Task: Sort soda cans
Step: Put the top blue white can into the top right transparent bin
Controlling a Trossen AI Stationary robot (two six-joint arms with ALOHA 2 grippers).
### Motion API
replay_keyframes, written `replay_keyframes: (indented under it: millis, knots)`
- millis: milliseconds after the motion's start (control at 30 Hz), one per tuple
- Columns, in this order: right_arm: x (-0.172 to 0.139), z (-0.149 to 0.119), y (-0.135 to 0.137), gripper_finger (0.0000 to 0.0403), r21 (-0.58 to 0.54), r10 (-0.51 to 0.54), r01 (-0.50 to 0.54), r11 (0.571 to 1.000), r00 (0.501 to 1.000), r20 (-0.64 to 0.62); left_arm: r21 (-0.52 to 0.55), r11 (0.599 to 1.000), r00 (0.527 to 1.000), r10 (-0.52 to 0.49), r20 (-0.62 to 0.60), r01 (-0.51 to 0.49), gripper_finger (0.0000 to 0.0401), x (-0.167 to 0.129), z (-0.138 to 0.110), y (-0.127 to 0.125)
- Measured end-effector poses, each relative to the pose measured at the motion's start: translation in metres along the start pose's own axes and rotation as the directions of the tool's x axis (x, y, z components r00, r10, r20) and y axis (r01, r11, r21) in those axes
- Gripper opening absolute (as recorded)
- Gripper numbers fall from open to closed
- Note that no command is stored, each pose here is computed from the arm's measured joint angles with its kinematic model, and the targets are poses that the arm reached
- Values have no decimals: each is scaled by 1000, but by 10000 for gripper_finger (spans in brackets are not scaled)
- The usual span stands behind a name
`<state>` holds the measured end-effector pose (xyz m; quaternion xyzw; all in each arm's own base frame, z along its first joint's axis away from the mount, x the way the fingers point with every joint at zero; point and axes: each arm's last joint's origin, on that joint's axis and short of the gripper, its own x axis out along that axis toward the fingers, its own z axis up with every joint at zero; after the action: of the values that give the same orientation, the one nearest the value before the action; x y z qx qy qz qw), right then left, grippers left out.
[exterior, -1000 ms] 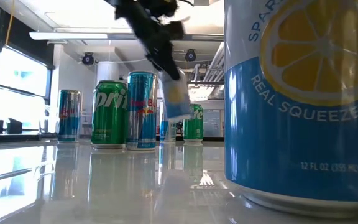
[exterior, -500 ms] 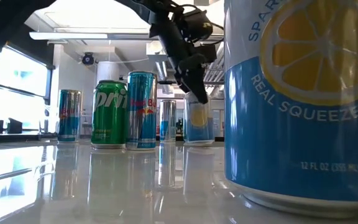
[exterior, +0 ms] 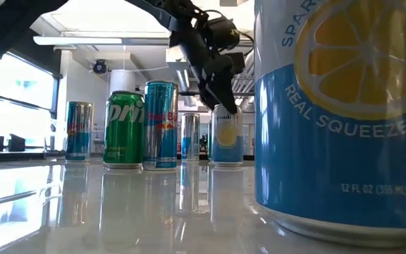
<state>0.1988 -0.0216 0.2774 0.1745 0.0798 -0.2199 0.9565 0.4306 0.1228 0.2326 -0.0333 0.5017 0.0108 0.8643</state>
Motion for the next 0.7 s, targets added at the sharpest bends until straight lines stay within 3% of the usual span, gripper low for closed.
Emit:
replay_keyframes:
  millis: [200, 300, 500, 600, 700]
  knots:
    - [5, -6, -3, 341, -57, -52, 50, 997, 998, -36, 55, 998, 998, 12, 60, -15, 352, -43, 4, -11]
    - [16, -12, -3, 341, -105, -17, 8, 994, 996, -87, 84, 996, 996, 14, 93, -22, 353, -65, -4, -17]
    - [49, -21, 2, 341, -200, 107, -123, 972, 990, -90, 53, 996, 979, 55, 199, -67, 353, -84, -47, -20]
    - [66, -26, -1, 341, -278, 148, -166, 946, 985, -86, 8, 993, 944, 106, 312, -114, 353, -94, -69, -24]
    - [81, -25, -8, 341, -285, 181, -207, 936, 977, -113, -29, 989, 908, 145, 392, -145, 353, -97, -92, -32]
